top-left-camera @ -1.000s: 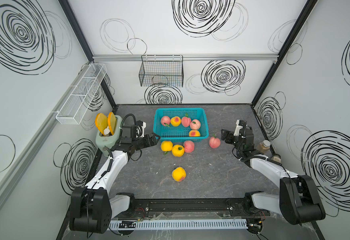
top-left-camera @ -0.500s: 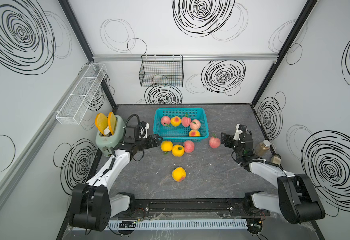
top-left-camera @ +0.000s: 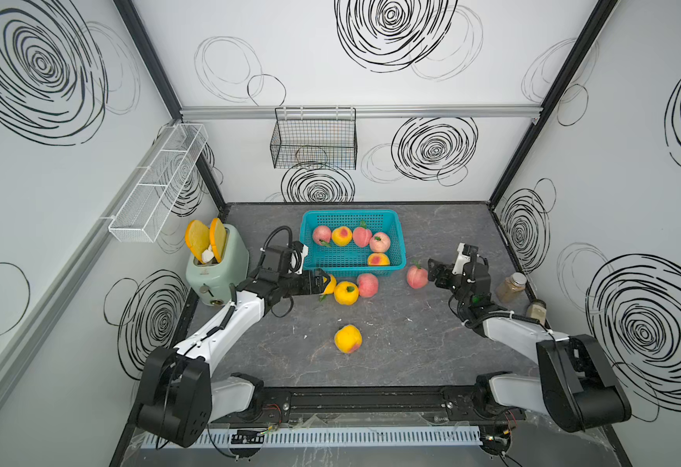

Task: Put the peaches into the basket
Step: Pick up the peach from the center of the board.

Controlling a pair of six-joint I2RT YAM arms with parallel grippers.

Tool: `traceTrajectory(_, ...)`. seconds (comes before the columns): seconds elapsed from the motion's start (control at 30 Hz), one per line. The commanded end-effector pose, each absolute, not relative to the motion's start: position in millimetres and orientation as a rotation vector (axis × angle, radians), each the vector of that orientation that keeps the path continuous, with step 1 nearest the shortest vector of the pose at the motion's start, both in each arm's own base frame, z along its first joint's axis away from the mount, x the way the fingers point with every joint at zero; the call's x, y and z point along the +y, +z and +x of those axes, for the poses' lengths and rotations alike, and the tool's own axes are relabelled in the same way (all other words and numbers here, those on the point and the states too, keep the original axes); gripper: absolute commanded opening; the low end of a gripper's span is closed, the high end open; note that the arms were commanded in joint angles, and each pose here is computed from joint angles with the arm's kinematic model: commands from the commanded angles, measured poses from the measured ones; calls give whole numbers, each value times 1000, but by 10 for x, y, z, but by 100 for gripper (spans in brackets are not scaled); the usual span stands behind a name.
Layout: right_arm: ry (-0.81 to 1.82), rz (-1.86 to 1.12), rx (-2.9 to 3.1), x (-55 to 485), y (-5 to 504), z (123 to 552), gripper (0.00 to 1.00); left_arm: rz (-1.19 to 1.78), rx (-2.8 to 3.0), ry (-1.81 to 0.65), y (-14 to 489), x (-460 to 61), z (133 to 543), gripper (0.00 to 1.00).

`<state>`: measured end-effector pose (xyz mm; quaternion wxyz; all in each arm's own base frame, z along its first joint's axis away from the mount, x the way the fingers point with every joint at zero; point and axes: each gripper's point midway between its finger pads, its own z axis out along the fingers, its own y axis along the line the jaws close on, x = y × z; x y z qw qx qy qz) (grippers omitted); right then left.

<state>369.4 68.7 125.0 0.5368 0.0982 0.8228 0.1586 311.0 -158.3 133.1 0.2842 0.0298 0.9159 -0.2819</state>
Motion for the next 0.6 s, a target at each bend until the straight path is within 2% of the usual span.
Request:
traceTrajectory(0.0, 406, 237, 1939, 729, 1248, 3692, 86, 130, 2428, -710, 1425, -1664, 3100, 92)
traceTrajectory(0.57, 436, 231, 1946, 775, 1254, 3675, 86, 246, 2494, -609, 1241, -2015, 2748, 92)
